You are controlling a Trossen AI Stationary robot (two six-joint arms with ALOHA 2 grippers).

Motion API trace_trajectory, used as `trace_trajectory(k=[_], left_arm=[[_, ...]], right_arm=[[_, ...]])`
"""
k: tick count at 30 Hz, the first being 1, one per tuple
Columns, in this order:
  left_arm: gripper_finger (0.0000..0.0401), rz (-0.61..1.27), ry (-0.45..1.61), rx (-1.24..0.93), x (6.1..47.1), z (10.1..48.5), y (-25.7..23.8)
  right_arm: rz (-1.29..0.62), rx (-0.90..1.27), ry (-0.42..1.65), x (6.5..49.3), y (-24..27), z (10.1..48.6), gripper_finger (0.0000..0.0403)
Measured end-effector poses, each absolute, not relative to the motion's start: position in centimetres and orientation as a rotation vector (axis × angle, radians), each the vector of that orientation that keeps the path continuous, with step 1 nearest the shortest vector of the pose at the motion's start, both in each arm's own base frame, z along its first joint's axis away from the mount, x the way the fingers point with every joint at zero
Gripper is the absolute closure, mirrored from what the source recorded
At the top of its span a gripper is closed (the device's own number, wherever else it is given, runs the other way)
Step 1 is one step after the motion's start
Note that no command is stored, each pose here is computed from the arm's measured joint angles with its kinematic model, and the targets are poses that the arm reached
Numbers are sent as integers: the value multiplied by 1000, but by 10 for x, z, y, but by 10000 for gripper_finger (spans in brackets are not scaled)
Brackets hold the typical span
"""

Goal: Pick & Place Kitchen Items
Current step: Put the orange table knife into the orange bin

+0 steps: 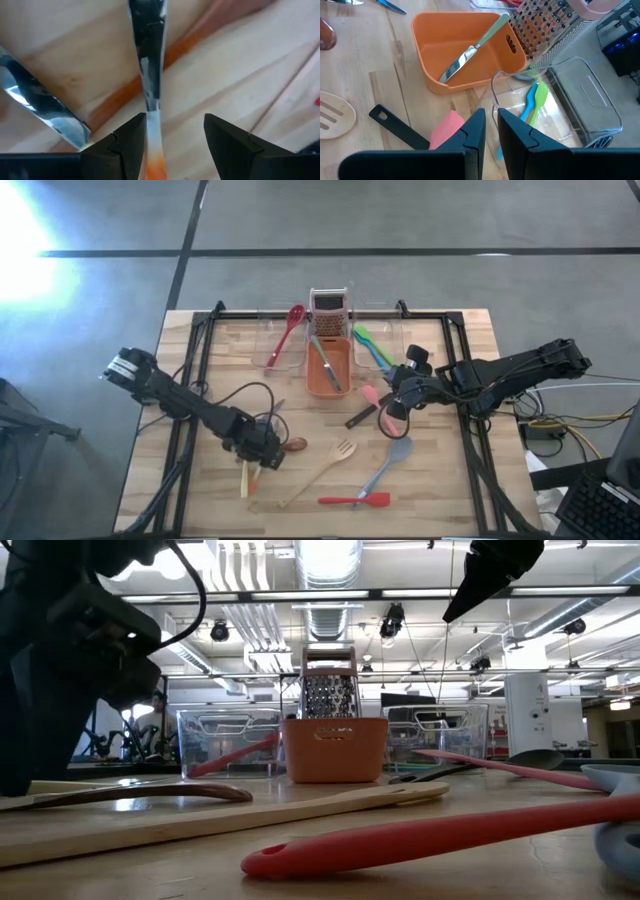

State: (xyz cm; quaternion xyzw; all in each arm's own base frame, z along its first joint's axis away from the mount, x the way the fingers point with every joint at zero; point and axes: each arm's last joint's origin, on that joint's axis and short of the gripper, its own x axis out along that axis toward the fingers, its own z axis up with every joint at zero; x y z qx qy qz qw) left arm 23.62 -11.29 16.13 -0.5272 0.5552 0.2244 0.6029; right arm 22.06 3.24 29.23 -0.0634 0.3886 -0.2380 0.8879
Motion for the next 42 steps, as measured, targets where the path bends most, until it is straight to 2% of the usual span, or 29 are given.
trace_trajectory(k=[18,28,42], left_arm=[[208,667,1230,-1177,233,152,-109],[247,723,1301,-1123,236,134,-113],[326,794,1347,-931,235,108,-113]], right_arm=[[-495,-132,808,221,32,292,359],[-496,-132,808,221,32,292,360],[-496,-133,810,221,32,290,358]])
